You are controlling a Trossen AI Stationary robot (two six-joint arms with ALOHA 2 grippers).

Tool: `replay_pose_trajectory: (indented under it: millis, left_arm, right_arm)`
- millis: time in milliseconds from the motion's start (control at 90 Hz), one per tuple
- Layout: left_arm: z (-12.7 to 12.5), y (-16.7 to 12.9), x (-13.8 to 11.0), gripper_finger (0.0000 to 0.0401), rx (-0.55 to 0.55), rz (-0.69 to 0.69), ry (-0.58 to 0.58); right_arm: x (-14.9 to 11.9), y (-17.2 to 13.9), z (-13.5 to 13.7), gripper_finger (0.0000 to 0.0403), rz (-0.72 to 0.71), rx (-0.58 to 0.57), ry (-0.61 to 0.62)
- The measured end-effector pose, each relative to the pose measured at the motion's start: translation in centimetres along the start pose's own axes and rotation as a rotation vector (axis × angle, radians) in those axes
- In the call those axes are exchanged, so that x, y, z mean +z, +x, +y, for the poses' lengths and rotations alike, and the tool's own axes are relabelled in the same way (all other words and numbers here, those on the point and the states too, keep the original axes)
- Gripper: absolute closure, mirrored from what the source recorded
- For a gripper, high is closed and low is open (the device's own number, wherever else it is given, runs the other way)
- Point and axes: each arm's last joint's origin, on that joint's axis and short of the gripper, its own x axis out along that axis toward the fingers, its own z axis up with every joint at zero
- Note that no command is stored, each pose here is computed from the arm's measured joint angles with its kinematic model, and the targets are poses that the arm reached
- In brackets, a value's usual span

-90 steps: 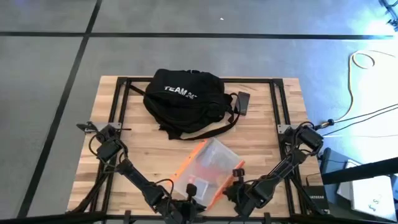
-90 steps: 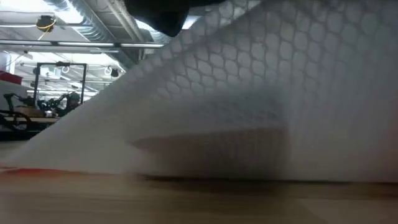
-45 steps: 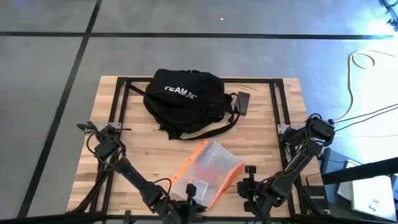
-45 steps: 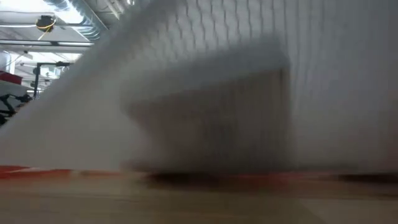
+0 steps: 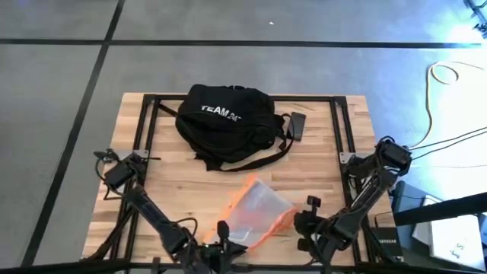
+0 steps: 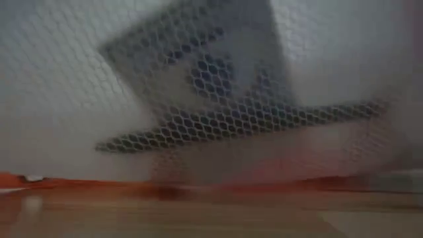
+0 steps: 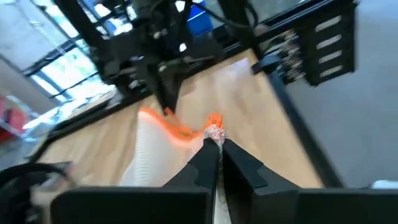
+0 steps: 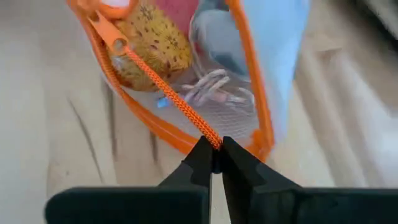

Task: Unpack backpack
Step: Close the white zip bag

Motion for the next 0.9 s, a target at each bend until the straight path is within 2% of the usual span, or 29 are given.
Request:
replay_pose_trajectory:
  millis: [211,656,900]
  left_arm:
    - [0.6,-1.4,0.4,0.0401,0.135,0.029,0.002]
    - [1.8,-2.9,1.3,0.0401,0.459,0.029,-0.061]
    - [1.9,-3.1,1.3,0.0401,0.550,0.028,-0.082]
  right_arm:
    - [-1.4,-1.2,-0.4,0.0402,-0.037,-0.047,0.087]
    - [-3.6,-3.2,-0.6,0.0402,-0.122,-0.061,0.242]
    - [-3.9,-5.4,-1.7,0.0402,-0.234,-0.026,0.314]
